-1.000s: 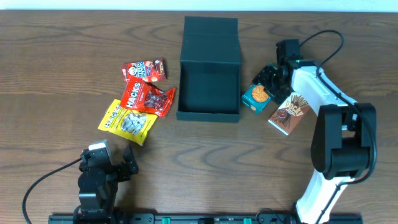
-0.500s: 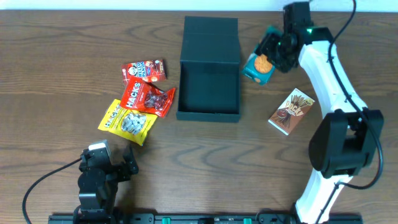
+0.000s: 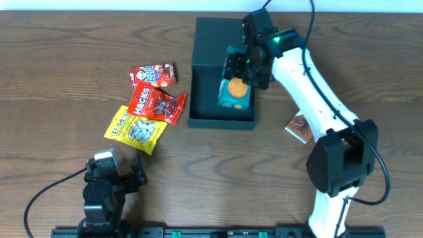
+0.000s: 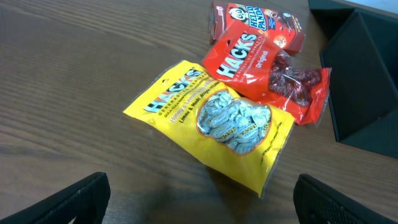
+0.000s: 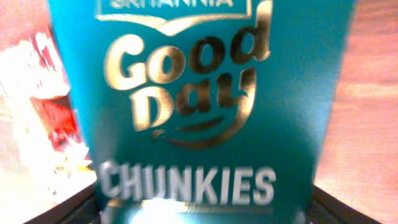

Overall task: Pack container
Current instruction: 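Carry the Chunkies box into the green box and lower it upright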

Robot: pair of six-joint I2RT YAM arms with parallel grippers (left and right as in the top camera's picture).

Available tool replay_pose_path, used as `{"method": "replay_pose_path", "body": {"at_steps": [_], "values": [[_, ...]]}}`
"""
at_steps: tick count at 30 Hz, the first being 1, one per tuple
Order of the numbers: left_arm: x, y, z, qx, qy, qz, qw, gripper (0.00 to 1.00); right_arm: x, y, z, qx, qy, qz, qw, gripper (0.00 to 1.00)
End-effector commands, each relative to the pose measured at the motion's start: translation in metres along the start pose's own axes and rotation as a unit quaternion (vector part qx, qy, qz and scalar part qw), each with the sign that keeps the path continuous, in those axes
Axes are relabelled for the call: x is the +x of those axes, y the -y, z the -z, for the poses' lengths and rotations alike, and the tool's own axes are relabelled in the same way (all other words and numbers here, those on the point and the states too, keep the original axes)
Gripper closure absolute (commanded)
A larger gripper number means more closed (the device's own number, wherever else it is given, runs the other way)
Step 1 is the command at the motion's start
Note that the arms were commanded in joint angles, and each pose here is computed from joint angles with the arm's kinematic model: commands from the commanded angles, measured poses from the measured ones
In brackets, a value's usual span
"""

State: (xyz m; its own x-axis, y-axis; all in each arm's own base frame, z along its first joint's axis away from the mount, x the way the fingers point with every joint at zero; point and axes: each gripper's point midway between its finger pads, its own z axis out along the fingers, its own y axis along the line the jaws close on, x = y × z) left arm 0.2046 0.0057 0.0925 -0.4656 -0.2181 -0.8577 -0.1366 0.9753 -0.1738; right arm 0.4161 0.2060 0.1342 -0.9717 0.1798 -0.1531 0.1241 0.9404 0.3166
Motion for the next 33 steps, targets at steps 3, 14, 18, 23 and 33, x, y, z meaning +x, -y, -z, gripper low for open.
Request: {"method": "replay_pose_path", "body": {"at_steps": [3, 14, 18, 23, 33], "values": [[0.001, -0.003, -0.001, -0.009, 0.001, -0.005, 1.000, 0.05, 0.006, -0.008, 0.005, 0.011, 0.003, 0.036, 0.999, 0.04], [0.001, -0.003, -0.001, -0.009, 0.001, -0.005, 1.000, 0.05, -0.005, -0.008, 0.002, 0.017, 0.026, 0.038, 0.999, 0.19], [0.001, -0.003, -0.001, -0.009, 0.001, -0.005, 1.000, 0.05, -0.008, -0.018, -0.010, 0.001, 0.029, 0.046, 0.999, 0.73], [0.001, -0.003, -0.001, -0.009, 0.002, -0.005, 1.000, 0.05, -0.002, -0.035, -0.030, -0.011, 0.021, 0.116, 0.993, 0.93], [0.001, -0.003, -0.001, -0.009, 0.001, -0.005, 1.000, 0.05, 0.018, -0.045, -0.088, 0.000, -0.015, 0.158, 0.987, 0.99]]}}
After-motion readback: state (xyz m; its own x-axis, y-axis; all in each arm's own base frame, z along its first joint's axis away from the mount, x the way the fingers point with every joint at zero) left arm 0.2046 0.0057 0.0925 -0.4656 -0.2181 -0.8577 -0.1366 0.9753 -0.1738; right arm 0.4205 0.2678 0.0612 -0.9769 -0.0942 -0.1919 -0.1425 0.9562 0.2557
